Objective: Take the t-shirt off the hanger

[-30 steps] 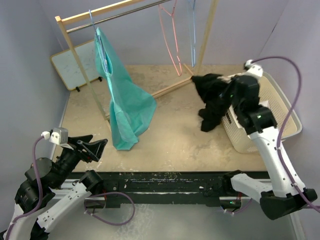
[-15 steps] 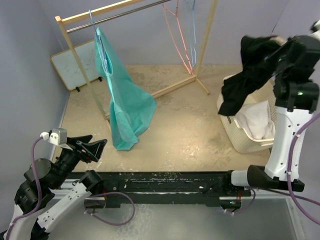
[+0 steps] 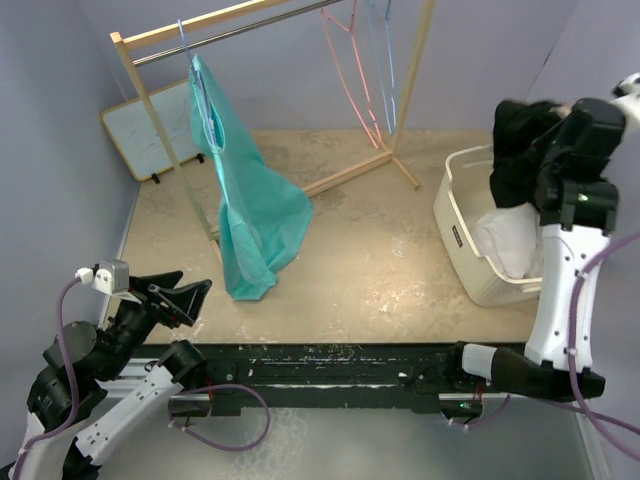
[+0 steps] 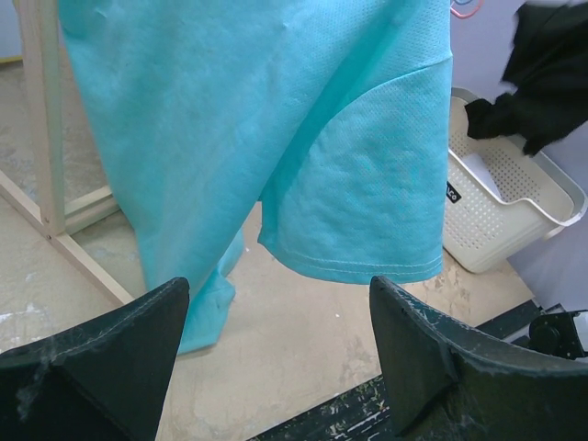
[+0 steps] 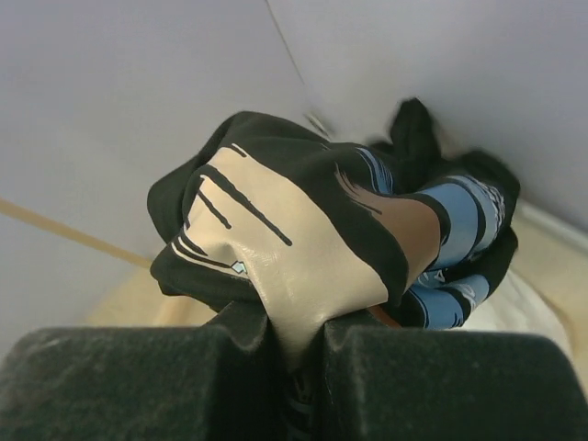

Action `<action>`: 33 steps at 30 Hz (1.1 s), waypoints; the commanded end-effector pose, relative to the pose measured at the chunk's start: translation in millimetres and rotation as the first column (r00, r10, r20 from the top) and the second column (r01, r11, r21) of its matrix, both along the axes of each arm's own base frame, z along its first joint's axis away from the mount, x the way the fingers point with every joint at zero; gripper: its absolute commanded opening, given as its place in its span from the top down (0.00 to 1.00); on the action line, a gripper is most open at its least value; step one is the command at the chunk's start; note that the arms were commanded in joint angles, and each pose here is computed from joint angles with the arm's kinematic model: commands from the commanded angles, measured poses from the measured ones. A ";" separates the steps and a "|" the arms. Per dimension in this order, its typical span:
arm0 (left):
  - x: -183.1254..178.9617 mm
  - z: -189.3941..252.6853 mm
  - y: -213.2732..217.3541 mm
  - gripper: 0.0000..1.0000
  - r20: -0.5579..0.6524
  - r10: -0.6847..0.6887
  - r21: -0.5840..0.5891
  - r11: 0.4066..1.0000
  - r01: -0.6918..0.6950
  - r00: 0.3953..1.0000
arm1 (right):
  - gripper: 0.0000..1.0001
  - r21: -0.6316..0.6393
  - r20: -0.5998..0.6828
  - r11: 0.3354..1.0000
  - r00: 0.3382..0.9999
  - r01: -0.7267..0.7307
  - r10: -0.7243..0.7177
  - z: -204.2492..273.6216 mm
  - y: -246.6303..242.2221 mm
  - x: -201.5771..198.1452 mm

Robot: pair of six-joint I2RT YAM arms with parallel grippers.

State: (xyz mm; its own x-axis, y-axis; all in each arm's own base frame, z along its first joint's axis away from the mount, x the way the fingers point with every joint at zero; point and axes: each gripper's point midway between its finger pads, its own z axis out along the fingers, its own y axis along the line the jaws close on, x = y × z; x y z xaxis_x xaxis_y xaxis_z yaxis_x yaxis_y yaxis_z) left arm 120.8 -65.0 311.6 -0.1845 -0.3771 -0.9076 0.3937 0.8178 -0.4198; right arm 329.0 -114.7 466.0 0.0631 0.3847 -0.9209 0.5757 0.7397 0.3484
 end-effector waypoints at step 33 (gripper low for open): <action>-0.5 6.4 0.7 0.18 0.019 0.002 -0.020 1.000 -0.002 1.000 | 1.00 -0.073 0.206 0.161 0.143 -0.984 0.968 28.2 355.4 -75.1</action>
